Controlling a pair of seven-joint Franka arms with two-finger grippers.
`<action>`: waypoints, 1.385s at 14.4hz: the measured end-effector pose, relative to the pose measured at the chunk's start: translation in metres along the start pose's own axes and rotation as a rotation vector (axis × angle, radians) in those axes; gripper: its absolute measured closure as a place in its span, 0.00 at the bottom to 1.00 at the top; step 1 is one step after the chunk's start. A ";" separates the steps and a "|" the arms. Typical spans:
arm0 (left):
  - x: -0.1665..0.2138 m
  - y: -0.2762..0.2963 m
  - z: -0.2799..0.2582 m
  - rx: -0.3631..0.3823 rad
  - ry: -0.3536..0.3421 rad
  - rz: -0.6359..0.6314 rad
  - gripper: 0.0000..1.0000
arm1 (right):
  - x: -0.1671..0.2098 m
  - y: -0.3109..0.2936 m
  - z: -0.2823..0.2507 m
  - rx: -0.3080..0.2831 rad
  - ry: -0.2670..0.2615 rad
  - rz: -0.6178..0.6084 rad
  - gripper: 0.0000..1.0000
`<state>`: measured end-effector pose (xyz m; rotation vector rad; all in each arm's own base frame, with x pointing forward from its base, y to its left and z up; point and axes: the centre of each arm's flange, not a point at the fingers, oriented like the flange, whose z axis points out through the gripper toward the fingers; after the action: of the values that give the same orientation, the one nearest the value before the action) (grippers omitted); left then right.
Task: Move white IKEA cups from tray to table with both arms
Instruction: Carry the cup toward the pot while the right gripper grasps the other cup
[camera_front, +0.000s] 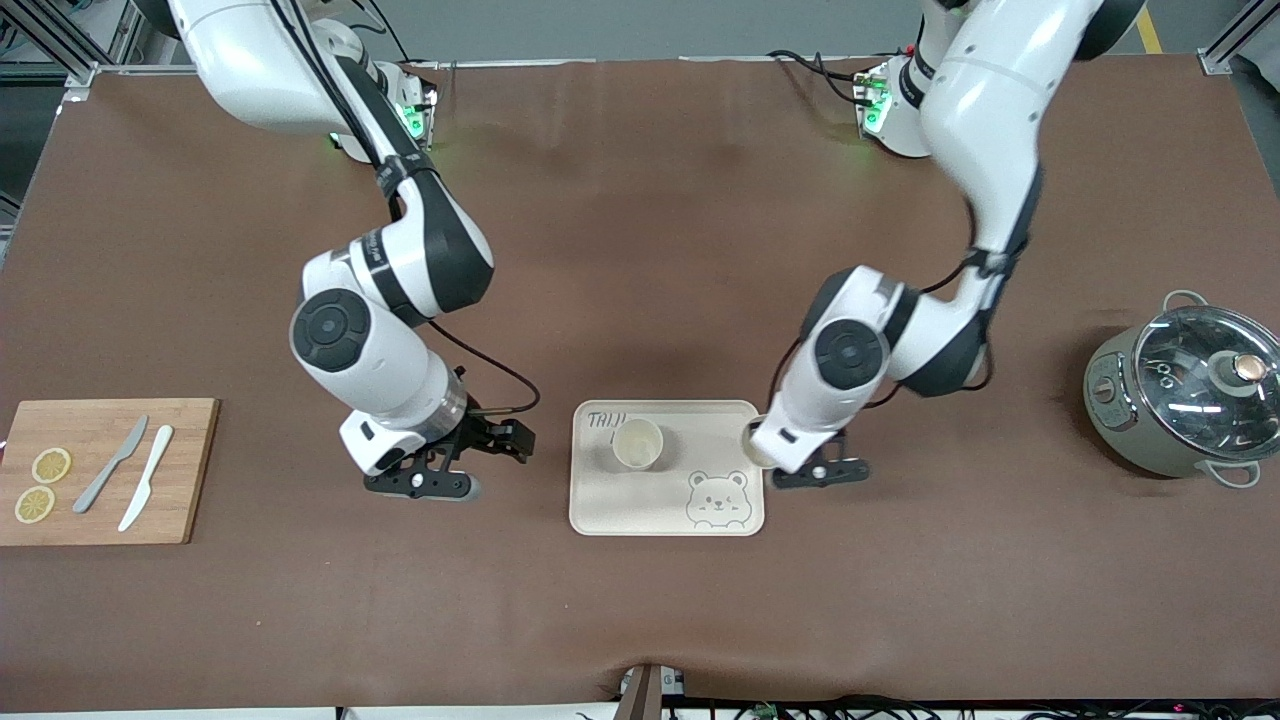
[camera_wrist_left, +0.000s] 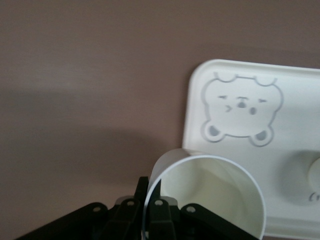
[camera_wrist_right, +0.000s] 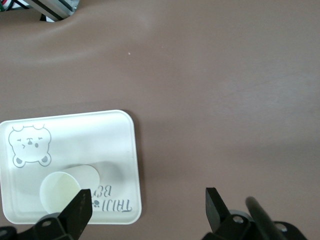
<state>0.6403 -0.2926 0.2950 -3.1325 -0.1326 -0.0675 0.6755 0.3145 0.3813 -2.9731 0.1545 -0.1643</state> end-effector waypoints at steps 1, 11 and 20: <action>-0.003 -0.021 -0.016 0.005 0.002 0.013 0.96 | -0.003 -0.007 0.007 0.003 0.003 0.005 0.00; -0.051 -0.196 -0.077 0.012 0.009 0.241 0.96 | -0.045 -0.068 0.074 -0.015 -0.047 -0.047 0.00; -0.086 -0.228 0.011 -0.020 0.081 0.296 0.96 | -0.077 -0.099 0.116 -0.021 -0.064 -0.078 0.00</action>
<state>0.5363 -0.0721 0.2812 -3.1222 0.3334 -0.1936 0.6223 0.4378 0.2758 -3.0028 0.0322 -0.0769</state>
